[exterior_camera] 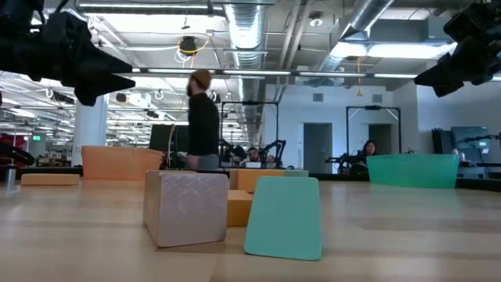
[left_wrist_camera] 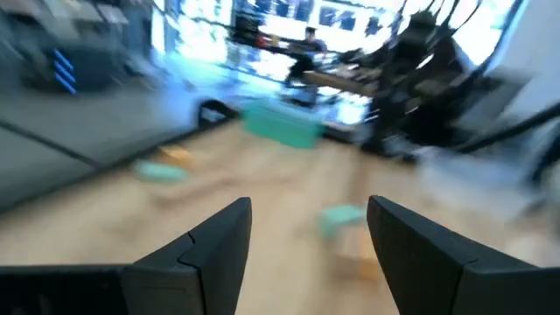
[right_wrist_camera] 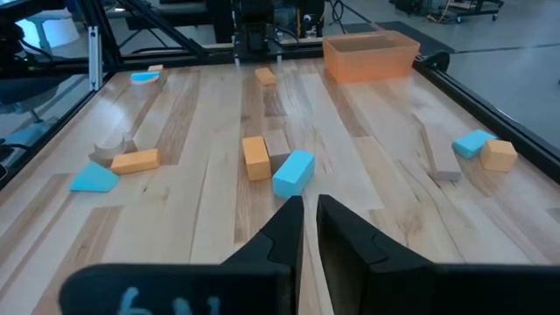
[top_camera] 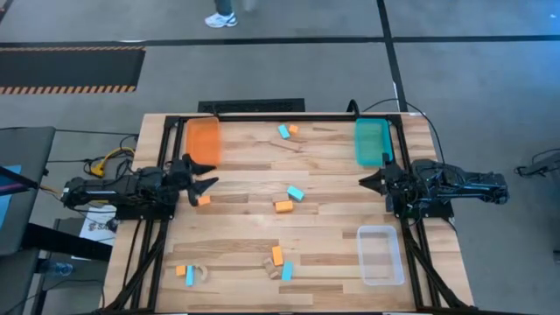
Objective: Sort & place blocks by color
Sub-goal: Put the brown block into the orange bin
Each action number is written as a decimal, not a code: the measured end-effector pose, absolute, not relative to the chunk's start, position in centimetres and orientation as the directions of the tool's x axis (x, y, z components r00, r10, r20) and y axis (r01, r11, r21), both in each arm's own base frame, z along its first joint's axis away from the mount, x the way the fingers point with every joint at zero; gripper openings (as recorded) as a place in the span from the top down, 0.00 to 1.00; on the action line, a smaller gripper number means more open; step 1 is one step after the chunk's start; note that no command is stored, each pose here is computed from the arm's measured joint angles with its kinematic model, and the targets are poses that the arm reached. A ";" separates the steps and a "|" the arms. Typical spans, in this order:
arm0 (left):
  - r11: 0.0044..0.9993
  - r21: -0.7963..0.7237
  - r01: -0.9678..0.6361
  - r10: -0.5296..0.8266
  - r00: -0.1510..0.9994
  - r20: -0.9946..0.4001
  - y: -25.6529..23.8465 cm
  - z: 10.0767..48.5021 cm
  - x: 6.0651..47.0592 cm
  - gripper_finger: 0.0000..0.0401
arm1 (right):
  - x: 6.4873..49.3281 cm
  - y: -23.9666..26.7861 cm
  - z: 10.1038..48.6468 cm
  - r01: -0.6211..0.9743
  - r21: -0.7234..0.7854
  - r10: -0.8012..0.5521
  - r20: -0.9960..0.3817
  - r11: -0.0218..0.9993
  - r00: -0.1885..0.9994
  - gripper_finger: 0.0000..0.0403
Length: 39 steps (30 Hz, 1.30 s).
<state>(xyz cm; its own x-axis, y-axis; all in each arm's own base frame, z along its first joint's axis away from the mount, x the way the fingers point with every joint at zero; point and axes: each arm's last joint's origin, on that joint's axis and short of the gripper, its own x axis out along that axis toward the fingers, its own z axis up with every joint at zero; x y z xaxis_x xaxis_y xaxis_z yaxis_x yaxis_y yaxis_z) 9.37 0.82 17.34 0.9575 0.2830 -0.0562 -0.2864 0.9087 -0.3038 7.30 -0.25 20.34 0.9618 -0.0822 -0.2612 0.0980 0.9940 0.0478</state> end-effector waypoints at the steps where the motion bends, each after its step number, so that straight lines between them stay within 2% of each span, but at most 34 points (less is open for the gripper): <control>1: 0.886 -0.371 -0.279 0.280 0.959 -0.053 0.8 17.4 9.4 0.46 | 7.3 -0.3 20.3 0.098 0.048 -0.082 -0.261 0.994 0.962 0.84; 5: 0.763 -0.583 -0.279 0.317 0.948 -0.039 0.9 17.5 9.3 0.46 | 7.4 -0.3 20.9 0.095 0.054 -0.083 -0.202 0.994 0.976 0.84; 8: 0.675 -0.707 -0.211 0.320 0.947 0.023 0.9 18.1 9.4 0.46 | 7.6 -0.3 22.1 0.089 0.075 -0.083 -0.081 0.993 0.993 0.84; 15: 0.716 -0.688 -0.117 0.325 0.928 0.181 0.9 20.6 9.0 0.46 | 7.3 -0.7 25.9 0.132 0.203 -0.190 0.300 0.970 0.935 0.84; 21: 0.782 -0.598 -0.174 0.340 0.924 0.177 1.0 23.6 9.1 0.46 | 7.4 -1.2 27.4 0.236 0.230 -0.317 0.433 0.944 0.844 0.84; 26: 0.826 -0.483 -0.291 0.348 0.937 0.030 1.0 25.9 10.5 0.46 | 8.9 -1.6 27.7 0.255 0.237 -0.337 0.432 0.937 0.837 0.84; 33: 0.853 -0.323 -0.411 0.347 0.907 -0.238 1.0 28.5 12.2 0.46 | 12.6 -1.7 28.0 0.237 0.241 -0.302 0.282 0.941 0.911 0.84; 39: 0.891 -0.243 -0.384 0.293 0.894 -0.339 0.8 29.3 13.3 0.46 | 16.7 -1.1 29.1 0.200 0.209 -0.231 0.137 0.957 0.963 0.84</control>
<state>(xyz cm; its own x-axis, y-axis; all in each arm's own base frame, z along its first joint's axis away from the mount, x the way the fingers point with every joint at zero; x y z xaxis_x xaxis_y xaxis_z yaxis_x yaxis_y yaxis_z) 13.34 0.85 29.34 0.8940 0.2927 -0.3392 -0.3838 0.8909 -0.2429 16.73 -1.11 29.11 0.9632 -0.2310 0.1373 0.1999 0.9573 0.2087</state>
